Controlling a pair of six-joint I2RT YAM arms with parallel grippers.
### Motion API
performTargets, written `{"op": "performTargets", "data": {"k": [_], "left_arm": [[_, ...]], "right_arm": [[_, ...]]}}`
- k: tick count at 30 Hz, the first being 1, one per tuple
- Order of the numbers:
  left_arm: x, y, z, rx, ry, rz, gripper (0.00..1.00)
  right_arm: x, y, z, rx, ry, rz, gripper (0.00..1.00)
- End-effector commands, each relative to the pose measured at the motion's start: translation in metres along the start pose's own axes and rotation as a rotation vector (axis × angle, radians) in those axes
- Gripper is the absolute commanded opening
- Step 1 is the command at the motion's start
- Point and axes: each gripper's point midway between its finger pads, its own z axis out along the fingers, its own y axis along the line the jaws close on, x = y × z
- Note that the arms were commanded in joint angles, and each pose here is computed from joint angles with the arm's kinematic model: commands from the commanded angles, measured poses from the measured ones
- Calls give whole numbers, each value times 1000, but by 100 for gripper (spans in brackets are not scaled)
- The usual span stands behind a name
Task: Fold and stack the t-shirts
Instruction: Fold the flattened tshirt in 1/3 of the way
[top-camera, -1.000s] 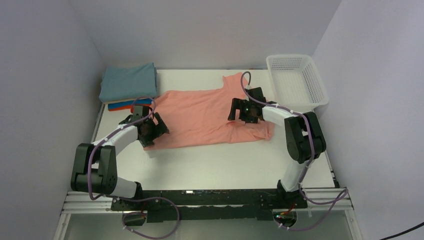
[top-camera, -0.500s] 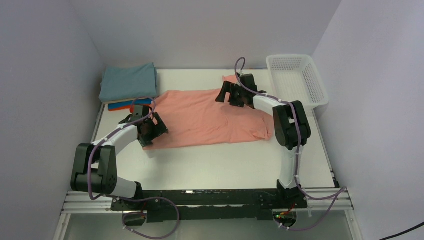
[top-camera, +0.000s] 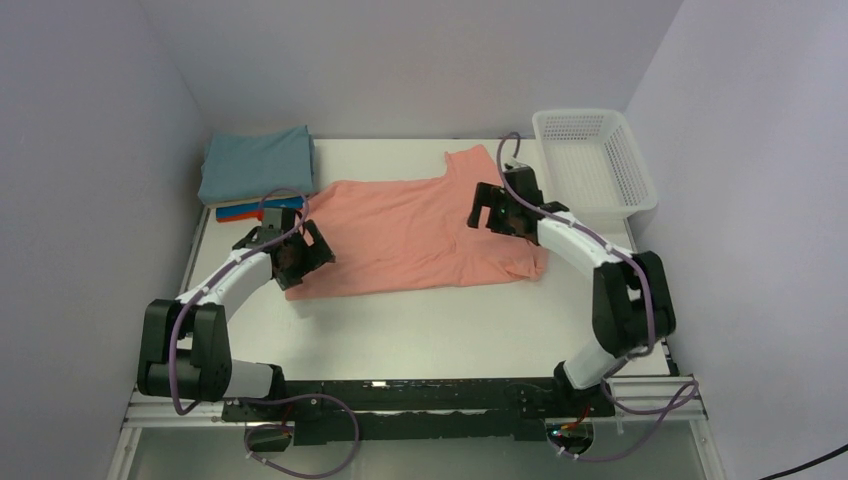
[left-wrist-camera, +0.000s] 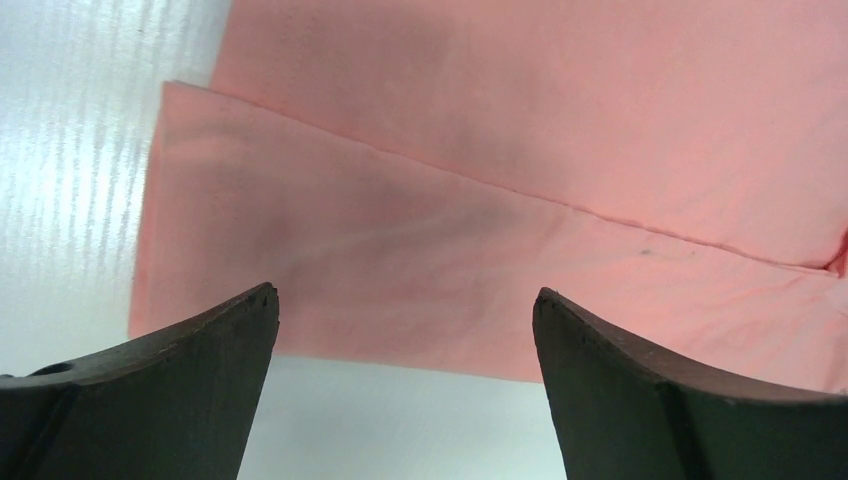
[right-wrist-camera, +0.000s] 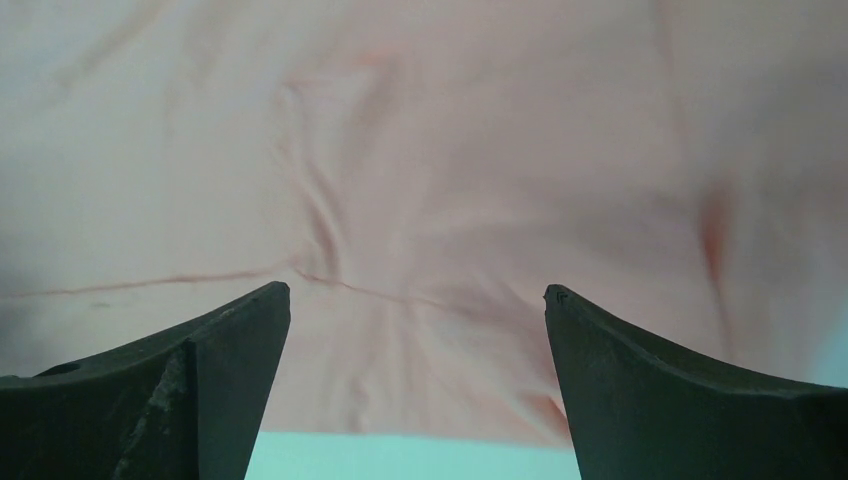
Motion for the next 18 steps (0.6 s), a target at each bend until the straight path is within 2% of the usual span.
{"op": "performTargets", "data": {"k": [1,5,11,18], "left_arm": [[-5,-18,2,74,-4,22,99],[5,-13,15,62,33,14,99],[17,-6,28,38,84,4,99],[15,-1,28,7,71,8,99]], "right_arm": [[25,-76,-35,301,13,14,100],[40,-103,-48,363,53,35,97],[54,-69,-48,143,112,11,94],[88,-126,-76,469,156,103,90]]}}
